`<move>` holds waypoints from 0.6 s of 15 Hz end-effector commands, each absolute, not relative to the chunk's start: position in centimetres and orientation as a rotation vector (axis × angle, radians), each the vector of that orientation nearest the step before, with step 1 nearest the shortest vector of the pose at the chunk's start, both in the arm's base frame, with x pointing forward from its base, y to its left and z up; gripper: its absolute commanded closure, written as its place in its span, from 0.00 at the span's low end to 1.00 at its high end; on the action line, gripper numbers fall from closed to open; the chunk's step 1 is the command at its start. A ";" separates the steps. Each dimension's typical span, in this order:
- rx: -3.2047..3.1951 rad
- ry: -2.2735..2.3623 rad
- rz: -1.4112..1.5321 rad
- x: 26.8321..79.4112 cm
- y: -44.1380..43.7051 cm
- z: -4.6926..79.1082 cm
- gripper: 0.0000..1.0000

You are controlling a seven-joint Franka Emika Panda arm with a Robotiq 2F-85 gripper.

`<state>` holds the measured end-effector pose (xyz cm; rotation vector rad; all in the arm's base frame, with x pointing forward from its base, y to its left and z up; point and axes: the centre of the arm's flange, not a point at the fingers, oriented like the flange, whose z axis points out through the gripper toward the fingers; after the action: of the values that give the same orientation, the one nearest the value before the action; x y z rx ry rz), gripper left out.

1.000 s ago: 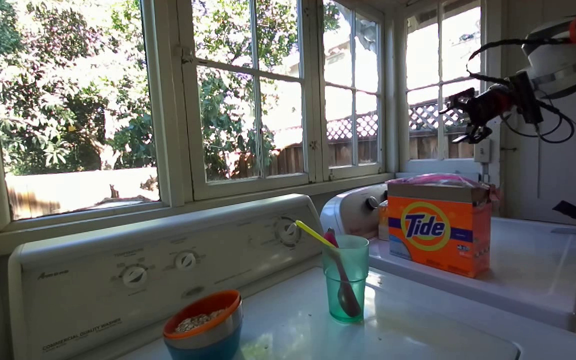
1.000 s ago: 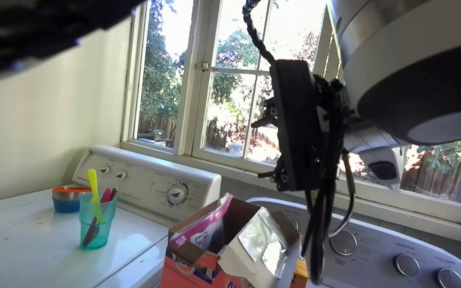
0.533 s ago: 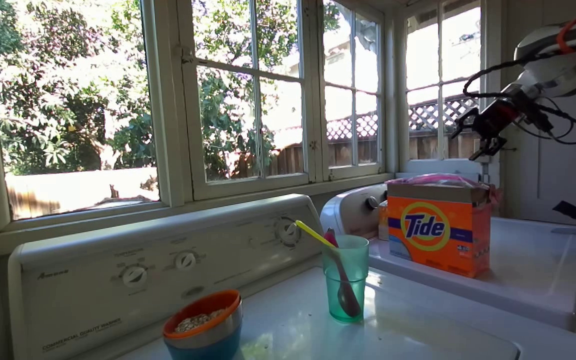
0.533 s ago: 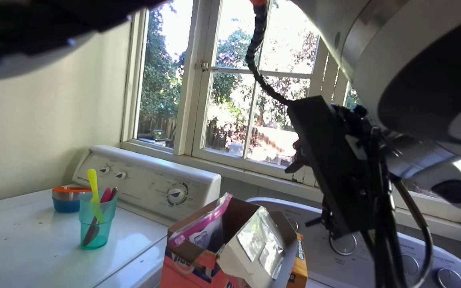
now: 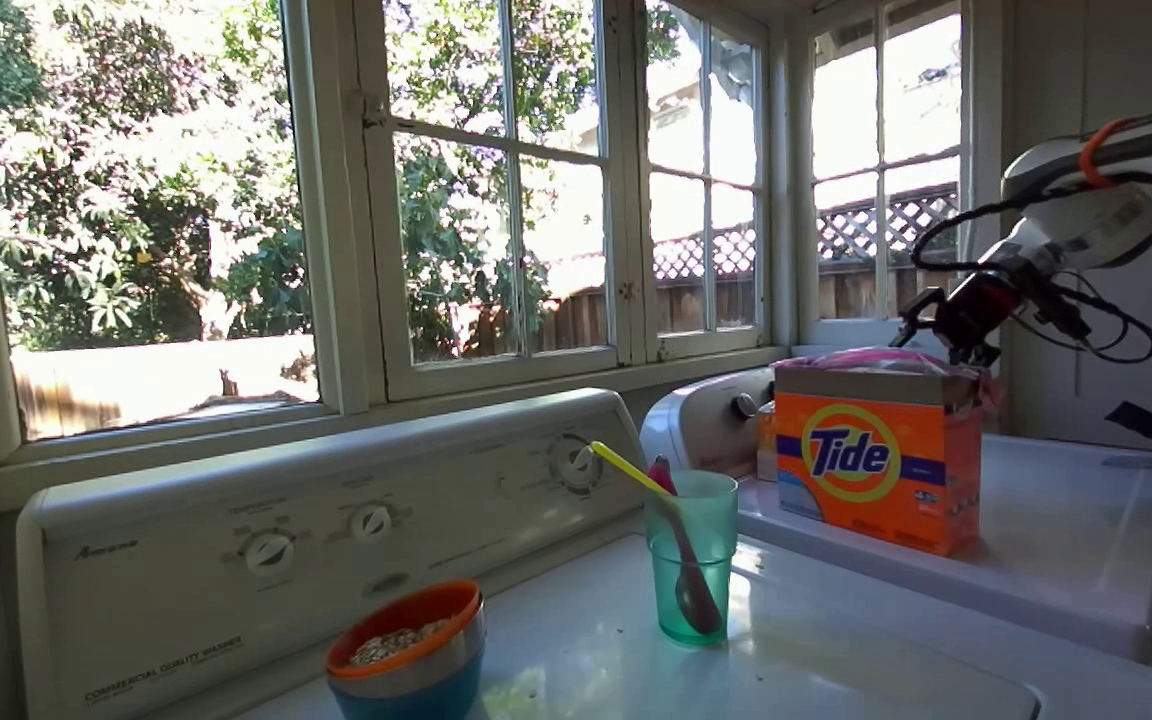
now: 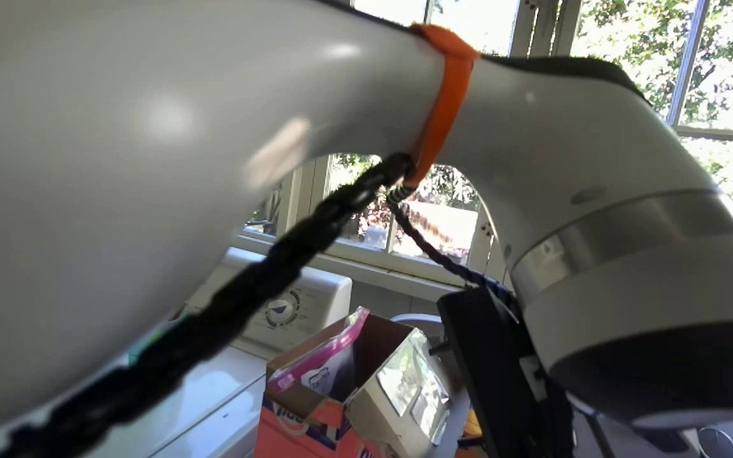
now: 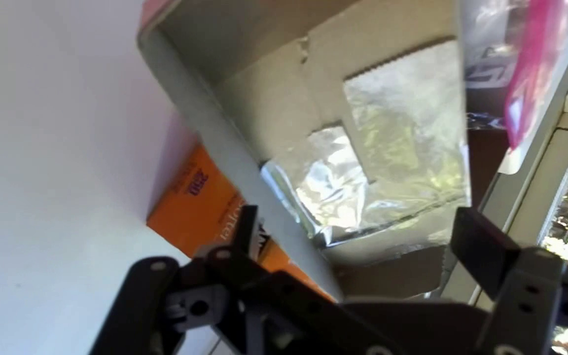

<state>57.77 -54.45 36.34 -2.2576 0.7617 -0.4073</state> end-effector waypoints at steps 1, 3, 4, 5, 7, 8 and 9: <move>-2.281 0.821 -0.462 60.3 -58.9 35.2 0.00; -2.265 0.831 -0.462 60.5 -58.9 34.7 0.00; -2.251 0.818 -0.442 60.6 -58.7 34.5 0.00; -2.235 0.811 -0.426 60.7 -58.4 34.4 0.00; -2.165 0.791 -0.347 61.0 -57.5 34.1 0.00; -2.142 0.790 -0.316 61.1 -57.2 34.0 0.00; -2.121 0.794 -0.285 61.1 -56.8 33.9 0.00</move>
<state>58.36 -54.01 34.11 -2.1974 0.7878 -0.3781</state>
